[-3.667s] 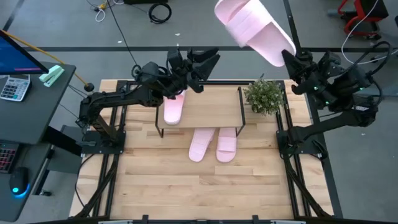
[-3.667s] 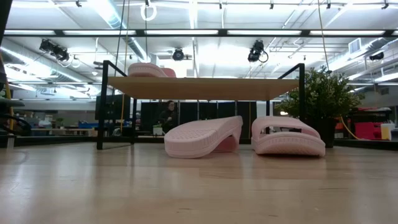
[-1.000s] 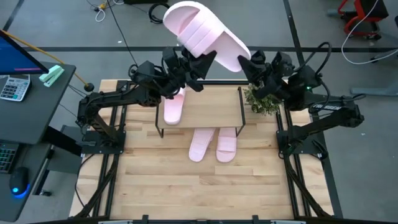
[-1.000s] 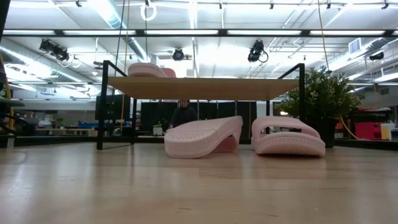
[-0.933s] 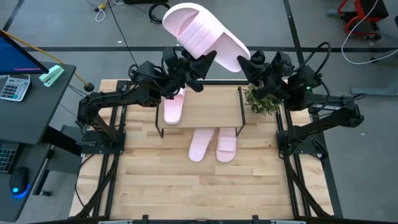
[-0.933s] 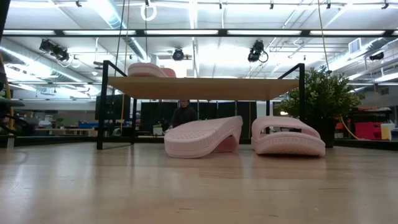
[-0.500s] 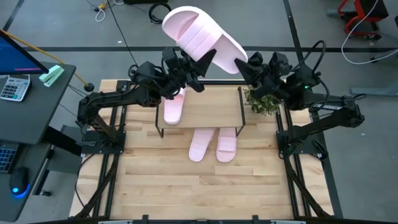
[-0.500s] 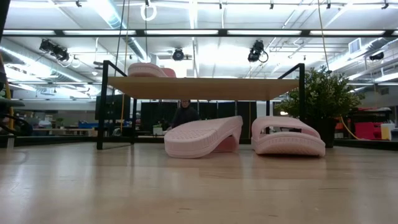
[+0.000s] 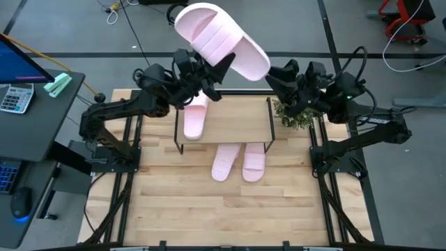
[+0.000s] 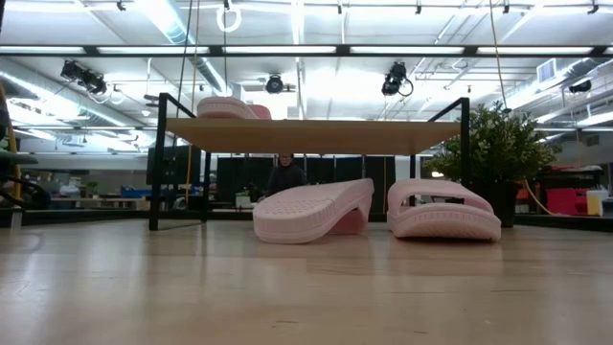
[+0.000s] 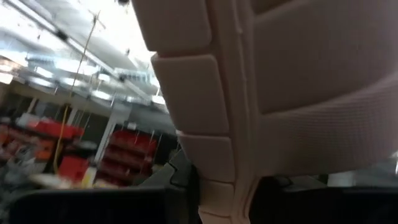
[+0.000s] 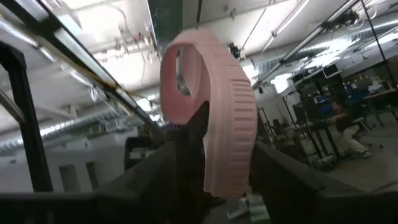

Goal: Pick and place slides into the shelf
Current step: Put the pink slipper on the shelf

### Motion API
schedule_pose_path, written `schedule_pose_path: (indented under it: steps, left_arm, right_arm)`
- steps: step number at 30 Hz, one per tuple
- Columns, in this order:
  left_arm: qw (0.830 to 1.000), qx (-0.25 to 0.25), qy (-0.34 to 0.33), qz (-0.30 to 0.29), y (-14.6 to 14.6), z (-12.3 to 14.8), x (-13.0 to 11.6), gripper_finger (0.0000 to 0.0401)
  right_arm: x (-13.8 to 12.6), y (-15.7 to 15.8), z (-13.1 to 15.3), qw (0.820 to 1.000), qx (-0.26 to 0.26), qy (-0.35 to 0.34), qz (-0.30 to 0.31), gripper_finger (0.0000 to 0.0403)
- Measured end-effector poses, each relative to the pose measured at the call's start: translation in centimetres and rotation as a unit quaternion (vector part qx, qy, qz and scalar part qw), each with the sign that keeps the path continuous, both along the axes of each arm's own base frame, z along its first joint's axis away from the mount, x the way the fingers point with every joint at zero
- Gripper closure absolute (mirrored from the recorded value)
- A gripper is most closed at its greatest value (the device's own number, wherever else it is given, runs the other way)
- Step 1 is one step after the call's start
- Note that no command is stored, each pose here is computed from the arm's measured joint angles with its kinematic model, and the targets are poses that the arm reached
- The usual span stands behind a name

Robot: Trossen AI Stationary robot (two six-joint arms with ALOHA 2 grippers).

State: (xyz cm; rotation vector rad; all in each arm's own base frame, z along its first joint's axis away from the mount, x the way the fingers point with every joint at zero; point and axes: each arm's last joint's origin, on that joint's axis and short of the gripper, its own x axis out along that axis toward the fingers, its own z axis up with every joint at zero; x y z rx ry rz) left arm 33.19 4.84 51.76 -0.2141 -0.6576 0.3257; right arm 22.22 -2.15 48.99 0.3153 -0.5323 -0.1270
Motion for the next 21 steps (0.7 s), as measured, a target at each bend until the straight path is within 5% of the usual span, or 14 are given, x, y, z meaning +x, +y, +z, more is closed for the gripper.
schedule_pose_path:
  steps: [12, 21]
  left_arm:
    - [0.974, -0.127, 0.18, -0.044, -0.6, -0.6, -4.5, 0.031]
    - [0.948, -0.195, 0.243, -0.064, -0.7, -2.0, -5.2, 0.0307]
  right_arm:
    - [-3.8, 0.4, -0.1, 0.991, -0.086, 0.096, -0.032, 0.0161]
    - [-3.3, 0.5, -2.1, 0.953, -0.206, 0.219, -0.039, 0.0172]
